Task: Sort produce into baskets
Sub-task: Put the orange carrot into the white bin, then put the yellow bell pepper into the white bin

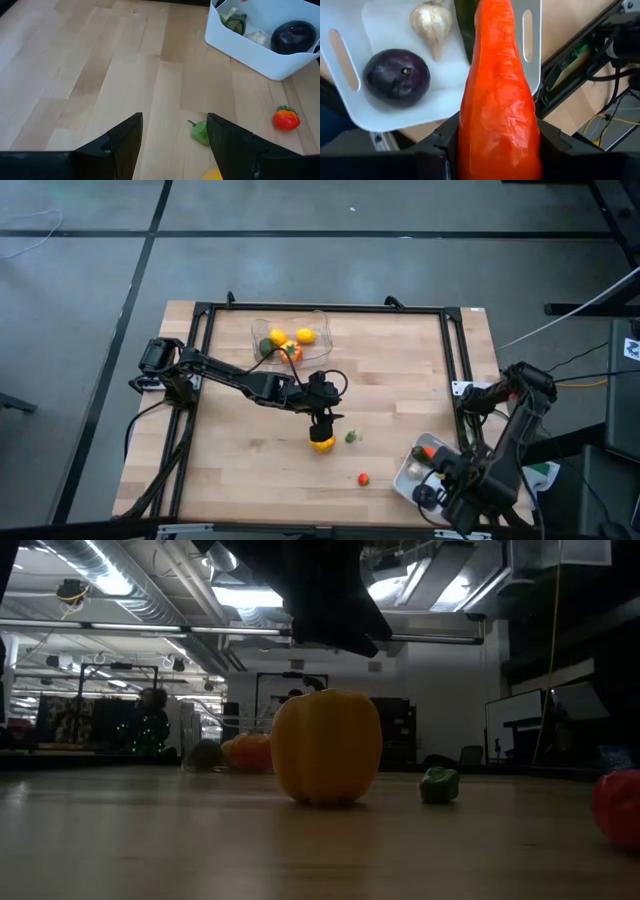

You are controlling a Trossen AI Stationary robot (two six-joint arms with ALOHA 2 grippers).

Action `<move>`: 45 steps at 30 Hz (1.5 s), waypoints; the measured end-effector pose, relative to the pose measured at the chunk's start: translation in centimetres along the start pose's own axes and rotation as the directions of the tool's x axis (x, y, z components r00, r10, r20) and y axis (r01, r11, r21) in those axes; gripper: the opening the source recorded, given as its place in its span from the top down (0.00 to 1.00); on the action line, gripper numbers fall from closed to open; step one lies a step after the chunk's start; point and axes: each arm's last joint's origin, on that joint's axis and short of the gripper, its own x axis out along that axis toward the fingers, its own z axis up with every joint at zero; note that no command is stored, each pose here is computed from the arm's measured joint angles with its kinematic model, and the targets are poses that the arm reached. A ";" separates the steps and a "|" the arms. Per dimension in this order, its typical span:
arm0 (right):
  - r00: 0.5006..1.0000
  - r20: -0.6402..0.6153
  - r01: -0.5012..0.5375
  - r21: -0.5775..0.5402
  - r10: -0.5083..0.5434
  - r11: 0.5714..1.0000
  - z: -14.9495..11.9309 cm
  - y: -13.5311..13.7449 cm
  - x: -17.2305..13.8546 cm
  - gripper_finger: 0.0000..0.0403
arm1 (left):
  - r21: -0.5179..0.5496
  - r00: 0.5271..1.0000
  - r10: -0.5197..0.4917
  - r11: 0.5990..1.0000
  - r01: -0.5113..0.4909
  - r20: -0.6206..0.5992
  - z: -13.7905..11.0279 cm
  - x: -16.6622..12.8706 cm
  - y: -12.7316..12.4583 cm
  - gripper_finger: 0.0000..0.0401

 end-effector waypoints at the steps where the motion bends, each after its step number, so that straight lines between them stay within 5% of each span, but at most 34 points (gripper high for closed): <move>1: 1.000 0.010 0.008 0.000 -0.008 1.000 0.0 0.2 0.2 0.60 | 0.000 1.000 0.000 1.000 0.000 0.000 0.0 0.0 0.0 0.46; 22: 0.991 0.041 0.124 0.011 -0.125 0.992 -0.1 2.8 3.1 0.59 | 0.008 1.000 -0.001 1.000 0.001 0.000 0.0 0.0 -0.1 0.46; 36: 0.991 0.041 0.124 0.011 -0.125 0.992 -0.1 2.8 3.1 0.39 | 0.020 1.000 -0.012 1.000 0.012 0.000 -0.1 -0.1 -0.6 0.46; 45: 0.991 -0.018 0.130 0.013 -0.130 0.991 0.7 2.9 3.1 0.36 | 0.124 1.000 -0.015 0.992 0.015 0.000 -0.1 -0.2 -0.7 0.46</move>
